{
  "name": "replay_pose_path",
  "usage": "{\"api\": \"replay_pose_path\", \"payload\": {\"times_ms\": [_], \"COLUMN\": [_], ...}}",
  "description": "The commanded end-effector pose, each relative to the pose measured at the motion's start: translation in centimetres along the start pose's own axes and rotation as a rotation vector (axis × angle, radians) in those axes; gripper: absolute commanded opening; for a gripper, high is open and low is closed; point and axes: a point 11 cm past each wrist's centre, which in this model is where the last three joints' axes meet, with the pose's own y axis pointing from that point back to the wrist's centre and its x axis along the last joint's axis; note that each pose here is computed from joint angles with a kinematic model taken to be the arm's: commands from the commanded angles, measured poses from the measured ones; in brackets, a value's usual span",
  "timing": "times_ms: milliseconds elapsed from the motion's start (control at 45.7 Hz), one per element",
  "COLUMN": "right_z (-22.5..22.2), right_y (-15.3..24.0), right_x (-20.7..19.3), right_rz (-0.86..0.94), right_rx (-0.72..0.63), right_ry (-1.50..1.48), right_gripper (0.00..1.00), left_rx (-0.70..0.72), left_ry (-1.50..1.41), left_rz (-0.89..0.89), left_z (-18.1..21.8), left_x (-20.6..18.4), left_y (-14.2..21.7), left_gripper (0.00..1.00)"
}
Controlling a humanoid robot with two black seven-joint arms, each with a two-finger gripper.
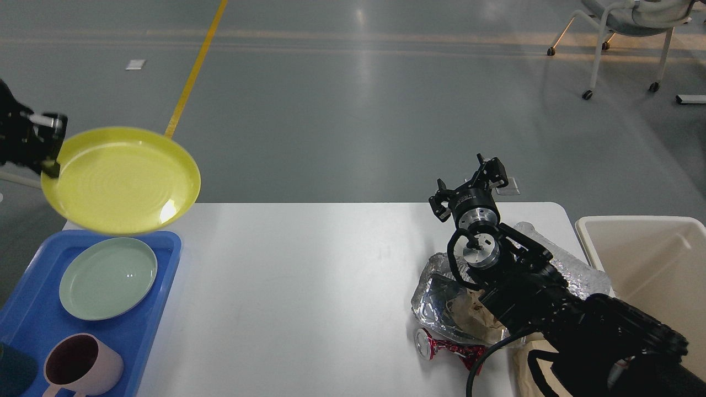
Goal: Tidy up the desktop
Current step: 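Lower the yellow plate onto the green plate in the tray and release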
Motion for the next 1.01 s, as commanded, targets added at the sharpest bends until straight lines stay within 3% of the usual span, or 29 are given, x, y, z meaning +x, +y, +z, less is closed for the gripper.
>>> {"api": "replay_pose_path", "payload": {"times_ms": [0,241,656,984], "right_z": [0.0,0.0,0.0,0.0], "right_y": [0.0,0.0,0.0,0.0], "right_x": [0.0,0.0,0.0,0.0], "right_rz": [0.000,0.000,0.000,0.000], "right_rx": [0.000,0.001,0.000,0.001], "right_ry": [0.000,0.000,0.000,0.000], "right_gripper": [1.00,1.00,1.00,1.00], "left_rx": [0.059,0.162,0.276,0.253], "left_ry": [0.049,0.147,0.213,0.264], "left_rz": [-0.143,-0.018,0.214,0.298], "left_z": [-2.6,-6.3,-10.3,-10.6], "left_x": [-2.3,-2.7,-2.0,-3.0], "left_y": [-5.3,-12.0,-16.2,-19.8], "left_gripper": [0.00,0.00,0.00,0.00]}}
